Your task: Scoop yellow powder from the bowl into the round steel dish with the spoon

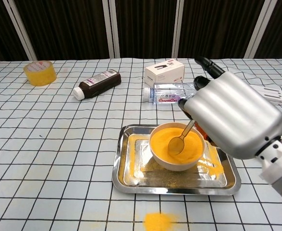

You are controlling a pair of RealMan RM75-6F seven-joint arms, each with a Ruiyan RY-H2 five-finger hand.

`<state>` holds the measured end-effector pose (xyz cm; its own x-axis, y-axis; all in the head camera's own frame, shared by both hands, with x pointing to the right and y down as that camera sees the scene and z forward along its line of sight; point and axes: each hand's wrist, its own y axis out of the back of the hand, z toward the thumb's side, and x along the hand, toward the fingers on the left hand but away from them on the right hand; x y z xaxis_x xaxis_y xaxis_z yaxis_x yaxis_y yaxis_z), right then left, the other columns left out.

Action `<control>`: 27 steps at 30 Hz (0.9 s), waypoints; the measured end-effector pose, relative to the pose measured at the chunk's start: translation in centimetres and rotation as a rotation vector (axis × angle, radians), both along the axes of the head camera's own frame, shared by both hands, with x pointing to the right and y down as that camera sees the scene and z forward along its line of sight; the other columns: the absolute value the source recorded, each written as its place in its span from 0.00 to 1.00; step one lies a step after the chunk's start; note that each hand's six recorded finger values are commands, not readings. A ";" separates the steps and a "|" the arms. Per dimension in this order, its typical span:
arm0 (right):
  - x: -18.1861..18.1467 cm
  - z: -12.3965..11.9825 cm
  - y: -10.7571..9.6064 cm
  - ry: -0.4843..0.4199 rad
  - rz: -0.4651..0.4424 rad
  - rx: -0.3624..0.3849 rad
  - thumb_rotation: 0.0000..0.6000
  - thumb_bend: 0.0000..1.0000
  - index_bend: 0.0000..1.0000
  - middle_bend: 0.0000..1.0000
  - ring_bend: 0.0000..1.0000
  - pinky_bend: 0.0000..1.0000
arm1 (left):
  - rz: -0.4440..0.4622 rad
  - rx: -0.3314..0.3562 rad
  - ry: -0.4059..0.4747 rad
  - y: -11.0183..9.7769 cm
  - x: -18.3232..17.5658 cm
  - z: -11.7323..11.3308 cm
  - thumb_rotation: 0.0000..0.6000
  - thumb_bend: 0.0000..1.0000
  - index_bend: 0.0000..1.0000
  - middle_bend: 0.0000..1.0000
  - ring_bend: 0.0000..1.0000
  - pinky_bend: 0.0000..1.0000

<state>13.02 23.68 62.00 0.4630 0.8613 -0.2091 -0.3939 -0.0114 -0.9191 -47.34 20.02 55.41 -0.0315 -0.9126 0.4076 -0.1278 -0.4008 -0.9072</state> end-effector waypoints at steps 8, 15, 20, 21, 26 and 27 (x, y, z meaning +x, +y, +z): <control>0.4 1.0 0.3 0.020 0.018 -0.026 1.00 0.65 0.67 0.62 0.29 0.00 | -0.002 0.000 -0.001 0.0 0.0 0.0 1.00 0.00 0.00 0.00 0.00 0.00; 1.5 1.6 -0.3 0.049 0.040 -0.018 1.00 0.65 0.67 0.62 0.29 0.00 | -0.001 -0.002 -0.002 -0.1 -0.1 0.1 1.00 0.00 0.00 0.00 0.00 0.00; 2.3 1.7 -0.9 0.064 0.056 -0.005 1.00 0.65 0.67 0.62 0.29 0.00 | -0.002 -0.001 -0.002 -0.1 0.0 0.1 1.00 0.00 0.00 0.00 0.00 0.00; 2.4 1.7 -1.0 0.067 0.059 -0.003 1.00 0.65 0.67 0.62 0.29 0.00 | -0.002 -0.002 -0.002 0.0 0.0 0.1 1.00 0.00 0.00 0.00 0.00 0.00; 3.2 1.6 -1.5 0.077 0.076 0.007 1.00 0.65 0.67 0.62 0.29 0.00 | -0.003 -0.002 -0.002 0.0 0.0 0.1 1.00 0.00 0.00 0.00 0.00 0.00; 3.3 1.5 -1.5 0.074 0.079 0.006 1.00 0.65 0.67 0.62 0.29 0.00 | -0.003 -0.003 -0.002 0.0 0.0 0.1 1.00 0.00 0.00 0.00 0.00 0.00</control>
<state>16.30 22.17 63.50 0.3771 0.8958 -0.2354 -0.4588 -0.0401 -0.8876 -47.34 19.99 55.52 -0.0351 -0.9112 0.4105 -0.1273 -0.4034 -0.9061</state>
